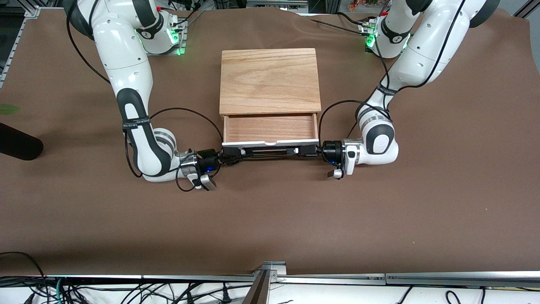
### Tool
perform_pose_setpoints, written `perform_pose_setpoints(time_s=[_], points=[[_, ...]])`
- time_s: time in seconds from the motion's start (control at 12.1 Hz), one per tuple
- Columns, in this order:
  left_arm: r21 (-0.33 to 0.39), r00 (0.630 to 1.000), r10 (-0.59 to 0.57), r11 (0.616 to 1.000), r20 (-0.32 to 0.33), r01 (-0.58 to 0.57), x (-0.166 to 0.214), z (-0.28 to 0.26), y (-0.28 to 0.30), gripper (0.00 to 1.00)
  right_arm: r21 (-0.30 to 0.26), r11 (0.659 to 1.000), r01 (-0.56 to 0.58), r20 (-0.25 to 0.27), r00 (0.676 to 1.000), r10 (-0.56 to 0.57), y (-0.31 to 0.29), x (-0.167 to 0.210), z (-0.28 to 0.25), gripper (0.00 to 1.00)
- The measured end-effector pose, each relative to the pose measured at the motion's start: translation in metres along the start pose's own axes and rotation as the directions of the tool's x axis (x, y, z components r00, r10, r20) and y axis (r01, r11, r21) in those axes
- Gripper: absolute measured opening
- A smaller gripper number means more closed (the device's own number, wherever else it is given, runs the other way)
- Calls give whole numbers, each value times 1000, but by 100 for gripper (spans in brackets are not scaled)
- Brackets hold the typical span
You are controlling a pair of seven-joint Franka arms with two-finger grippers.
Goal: Pull top drawer with both arms simultaneously
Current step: 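Pull the handle outward with both grippers to slide the drawer open, then open the right gripper and withdraw it while the left gripper releases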
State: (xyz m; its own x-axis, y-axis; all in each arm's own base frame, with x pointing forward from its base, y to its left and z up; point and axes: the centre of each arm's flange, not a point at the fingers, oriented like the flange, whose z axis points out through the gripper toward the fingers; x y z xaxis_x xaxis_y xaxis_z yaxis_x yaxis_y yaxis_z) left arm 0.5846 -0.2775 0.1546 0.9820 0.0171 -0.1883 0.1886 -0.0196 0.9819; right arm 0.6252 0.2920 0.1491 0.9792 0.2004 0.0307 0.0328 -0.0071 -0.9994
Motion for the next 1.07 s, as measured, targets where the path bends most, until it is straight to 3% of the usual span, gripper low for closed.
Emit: perform_pose_setpoints(time_s=[0.66, 0.74, 0.83, 1.07], points=[[3, 1000, -18, 1000, 3, 18, 24, 1, -3, 19, -26, 999, -24, -31, 999, 24, 2, 16, -5, 18], [0, 1000, -24, 1000, 7, 24, 24, 0, -3, 19, -42, 999, -15, -88, 996, 12, 1, 26, -17, 21], [-1, 1000, -26, 1000, 10, 26, 24, 0, -3, 19, -70, 997, -8, -134, 991, -1, 1, 36, -36, 24], [-3, 1000, -27, 1000, 11, 27, 24, 0, -3, 19, -79, 997, -9, -170, 985, -4, 6, 42, -61, 57]])
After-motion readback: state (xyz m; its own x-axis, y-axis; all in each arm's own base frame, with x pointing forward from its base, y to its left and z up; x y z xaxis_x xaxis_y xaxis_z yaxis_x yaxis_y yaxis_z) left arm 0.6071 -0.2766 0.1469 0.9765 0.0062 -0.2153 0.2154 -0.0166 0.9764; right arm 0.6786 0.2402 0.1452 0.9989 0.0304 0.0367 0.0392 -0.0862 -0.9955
